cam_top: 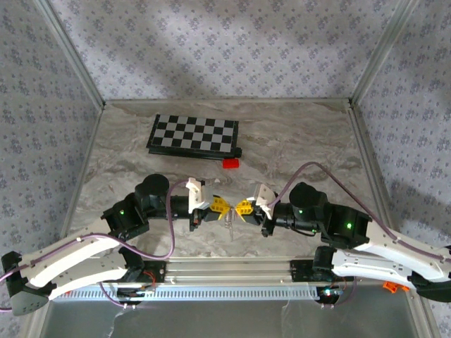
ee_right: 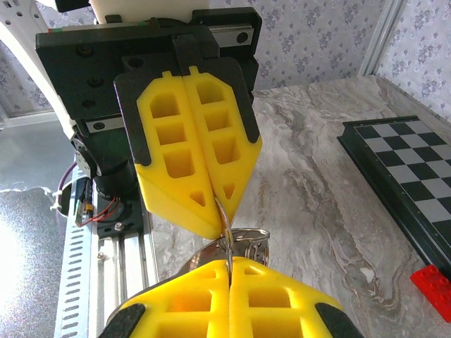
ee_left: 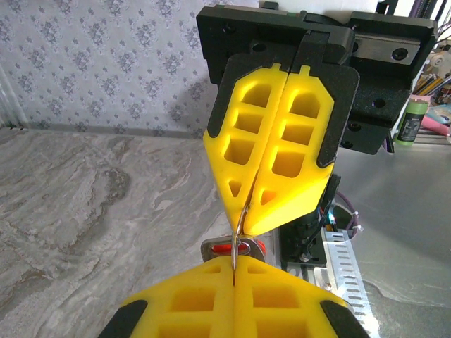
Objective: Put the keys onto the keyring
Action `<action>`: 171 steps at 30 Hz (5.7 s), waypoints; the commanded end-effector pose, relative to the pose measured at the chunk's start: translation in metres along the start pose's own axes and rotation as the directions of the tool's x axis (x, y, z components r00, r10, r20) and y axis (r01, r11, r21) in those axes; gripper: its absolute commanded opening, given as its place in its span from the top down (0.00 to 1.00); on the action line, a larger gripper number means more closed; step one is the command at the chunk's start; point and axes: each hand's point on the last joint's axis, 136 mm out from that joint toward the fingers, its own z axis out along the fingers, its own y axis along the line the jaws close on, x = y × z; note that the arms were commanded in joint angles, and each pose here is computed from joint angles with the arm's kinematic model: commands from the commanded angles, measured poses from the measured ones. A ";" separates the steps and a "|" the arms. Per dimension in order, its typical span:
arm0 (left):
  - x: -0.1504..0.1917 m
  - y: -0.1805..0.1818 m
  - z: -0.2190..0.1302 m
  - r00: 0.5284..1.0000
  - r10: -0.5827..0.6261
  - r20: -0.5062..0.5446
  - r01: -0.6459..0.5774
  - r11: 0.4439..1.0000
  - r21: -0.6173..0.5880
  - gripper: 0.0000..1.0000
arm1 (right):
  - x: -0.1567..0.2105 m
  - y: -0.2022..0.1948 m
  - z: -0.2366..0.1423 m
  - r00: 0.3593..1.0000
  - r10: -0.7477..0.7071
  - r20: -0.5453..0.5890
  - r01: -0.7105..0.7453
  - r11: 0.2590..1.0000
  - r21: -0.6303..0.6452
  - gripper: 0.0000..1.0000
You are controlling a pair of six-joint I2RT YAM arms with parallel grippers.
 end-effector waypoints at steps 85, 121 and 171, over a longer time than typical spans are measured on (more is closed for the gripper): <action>-0.013 -0.004 0.007 0.997 -0.034 -0.071 0.036 0.999 0.039 1.00 | 0.008 0.003 0.008 0.994 -0.103 -0.036 0.103 0.995 -0.012 1.00; -0.012 -0.003 0.006 0.998 -0.058 -0.040 0.059 0.998 0.029 1.00 | 0.032 -0.004 0.011 0.957 -0.271 -0.104 0.283 0.951 0.128 1.00; -0.034 -0.009 0.002 0.987 -0.043 0.152 0.036 0.998 0.052 1.00 | -0.006 -0.002 -0.037 0.966 -0.192 0.172 0.160 0.970 0.186 0.66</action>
